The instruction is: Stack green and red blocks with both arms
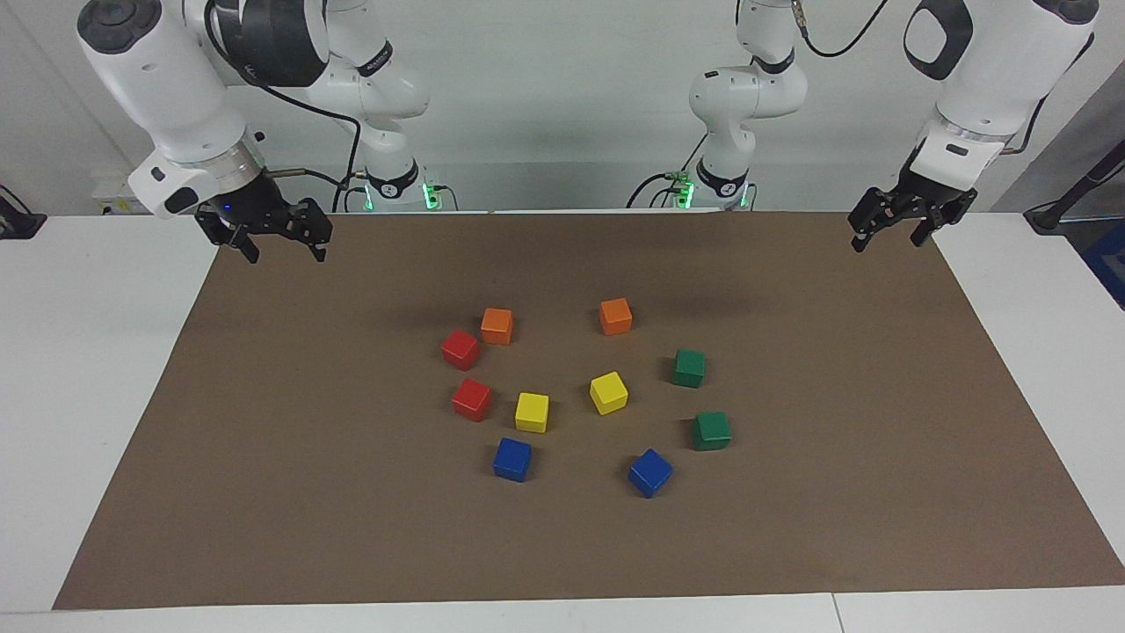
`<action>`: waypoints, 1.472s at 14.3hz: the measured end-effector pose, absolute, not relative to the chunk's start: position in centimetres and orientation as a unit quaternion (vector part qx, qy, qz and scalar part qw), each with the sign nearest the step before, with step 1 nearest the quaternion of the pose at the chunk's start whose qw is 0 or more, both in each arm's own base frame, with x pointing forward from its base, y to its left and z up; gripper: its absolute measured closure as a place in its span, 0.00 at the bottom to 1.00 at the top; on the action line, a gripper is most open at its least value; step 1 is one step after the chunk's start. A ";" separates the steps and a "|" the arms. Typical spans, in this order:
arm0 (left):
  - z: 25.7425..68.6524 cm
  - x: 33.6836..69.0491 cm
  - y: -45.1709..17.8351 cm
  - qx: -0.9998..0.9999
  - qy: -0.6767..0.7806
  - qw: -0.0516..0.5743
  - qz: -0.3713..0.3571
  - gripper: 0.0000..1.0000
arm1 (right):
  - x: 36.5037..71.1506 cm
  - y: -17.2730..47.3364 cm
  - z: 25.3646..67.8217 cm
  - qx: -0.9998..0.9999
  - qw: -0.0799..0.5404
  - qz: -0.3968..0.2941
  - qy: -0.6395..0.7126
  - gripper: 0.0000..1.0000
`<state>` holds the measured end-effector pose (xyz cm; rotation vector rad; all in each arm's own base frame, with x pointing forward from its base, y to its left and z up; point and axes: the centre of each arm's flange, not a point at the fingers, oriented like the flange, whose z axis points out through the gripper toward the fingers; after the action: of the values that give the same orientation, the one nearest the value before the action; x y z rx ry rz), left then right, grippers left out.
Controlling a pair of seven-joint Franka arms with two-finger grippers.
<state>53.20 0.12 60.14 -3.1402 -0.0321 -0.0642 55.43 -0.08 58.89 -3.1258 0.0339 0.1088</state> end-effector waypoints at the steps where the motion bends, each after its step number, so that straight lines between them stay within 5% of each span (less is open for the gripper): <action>1: 60.1 53.2 0.1 -1.000 -0.010 0.000 -0.021 0.00 | 55.4 -0.1 58.9 -0.999 0.007 0.035 0.011 0.00; 7: 60.1 53.2 0.1 -1.000 -0.009 0.000 -0.020 0.00 | 55.5 1.2 58.0 -0.999 0.006 0.036 0.022 0.00; 11: 57.8 53.5 -3.6 -0.999 0.027 -0.002 -0.028 0.00 | 55.7 8.1 55.5 -0.999 0.006 0.009 0.043 0.00; 21: 41.8 55.9 -18.8 -0.990 0.134 -0.034 -0.021 0.00 | 54.3 17.7 44.6 -0.990 0.009 0.000 0.138 0.00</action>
<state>55.89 -18.80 41.84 -3.1792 0.4311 -0.0676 54.29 17.69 44.62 -3.0930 0.4323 0.0015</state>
